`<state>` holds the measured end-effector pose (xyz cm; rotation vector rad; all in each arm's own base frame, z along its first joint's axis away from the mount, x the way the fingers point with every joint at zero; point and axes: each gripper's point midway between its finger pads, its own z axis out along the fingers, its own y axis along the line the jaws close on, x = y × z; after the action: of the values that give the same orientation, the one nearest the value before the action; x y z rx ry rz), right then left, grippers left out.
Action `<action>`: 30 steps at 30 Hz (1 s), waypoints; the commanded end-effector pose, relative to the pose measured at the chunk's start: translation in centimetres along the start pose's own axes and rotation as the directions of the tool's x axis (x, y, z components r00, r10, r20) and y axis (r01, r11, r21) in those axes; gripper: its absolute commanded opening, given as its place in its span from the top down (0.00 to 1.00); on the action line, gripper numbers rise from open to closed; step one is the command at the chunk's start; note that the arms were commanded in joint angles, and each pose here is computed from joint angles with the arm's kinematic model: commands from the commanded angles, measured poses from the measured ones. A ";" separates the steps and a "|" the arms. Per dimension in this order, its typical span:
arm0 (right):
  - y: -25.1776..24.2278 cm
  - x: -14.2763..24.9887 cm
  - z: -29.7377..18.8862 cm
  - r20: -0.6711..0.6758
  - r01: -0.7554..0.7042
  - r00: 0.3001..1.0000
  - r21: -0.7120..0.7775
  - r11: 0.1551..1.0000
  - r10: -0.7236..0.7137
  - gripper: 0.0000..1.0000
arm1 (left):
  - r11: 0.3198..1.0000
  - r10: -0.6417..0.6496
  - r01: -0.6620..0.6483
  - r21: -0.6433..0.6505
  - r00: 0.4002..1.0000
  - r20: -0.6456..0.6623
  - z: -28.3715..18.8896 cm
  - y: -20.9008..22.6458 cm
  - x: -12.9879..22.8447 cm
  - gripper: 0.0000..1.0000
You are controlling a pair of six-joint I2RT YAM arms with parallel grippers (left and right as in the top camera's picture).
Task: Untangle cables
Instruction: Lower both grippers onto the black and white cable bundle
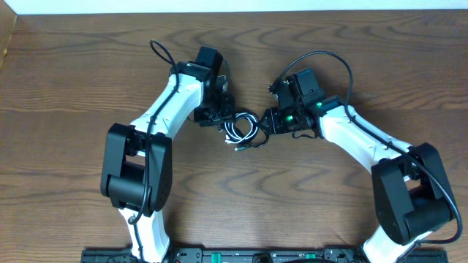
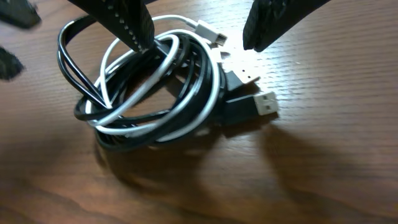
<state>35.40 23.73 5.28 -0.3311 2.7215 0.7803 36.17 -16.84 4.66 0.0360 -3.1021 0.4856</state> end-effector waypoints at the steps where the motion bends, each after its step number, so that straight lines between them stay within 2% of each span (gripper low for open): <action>1: -0.8 -0.5 0.2 0.017 -0.007 1.000 0.054 0.999 0.007 0.62 | 1.000 0.020 -0.020 -0.012 1.000 -0.024 0.8 -0.7 0.8 0.48; 3: -1.1 -0.6 0.1 0.023 -0.010 1.000 0.072 0.997 0.008 0.59 | 0.997 0.001 -0.002 -0.072 1.000 -0.009 1.1 -0.3 0.9 0.48; 5: -1.2 -0.6 0.1 0.024 -0.010 1.000 0.077 0.997 0.008 0.47 | 0.987 -0.023 0.026 -0.158 1.000 0.022 1.2 0.7 0.8 0.48; 6: -1.2 -0.5 0.1 0.021 -0.011 1.000 0.078 0.997 0.010 0.45 | 0.982 -0.027 0.032 -0.187 0.999 0.031 1.3 0.9 0.8 0.48; 9: -1.1 -0.2 0.2 0.011 -0.010 1.000 0.079 0.997 0.009 0.40 | 0.980 -0.009 0.015 -0.199 0.999 0.034 1.9 0.8 1.0 0.48; 10: -1.1 -0.2 0.2 0.009 -0.010 1.000 0.079 0.997 0.009 0.28 | 0.980 -0.005 0.012 -0.197 0.999 0.036 2.1 0.7 1.0 0.48; 11: -1.1 -0.1 0.2 0.006 -0.009 1.000 0.080 0.997 0.009 0.09 | 0.981 0.000 0.008 -0.194 0.999 0.041 2.3 0.6 1.0 0.48; 12: -1.1 -0.1 0.2 0.004 -0.010 1.000 0.080 0.997 0.009 0.01 | 0.982 0.003 0.006 -0.191 0.999 0.046 2.5 0.6 0.9 0.48; 25: -1.1 -0.1 0.2 0.005 -0.010 1.000 0.080 0.997 0.010 0.01 | 0.984 0.010 0.003 -0.180 0.998 0.070 2.6 0.3 0.3 0.49; 30: -1.1 -0.1 0.2 0.005 -0.010 1.000 0.080 0.997 0.009 0.01 | 0.979 0.013 0.004 -0.204 0.996 0.083 2.5 0.8 0.1 0.78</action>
<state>35.73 22.52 4.43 -0.2814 2.7510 0.6725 36.19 -17.55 2.82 0.0469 -3.2163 0.2324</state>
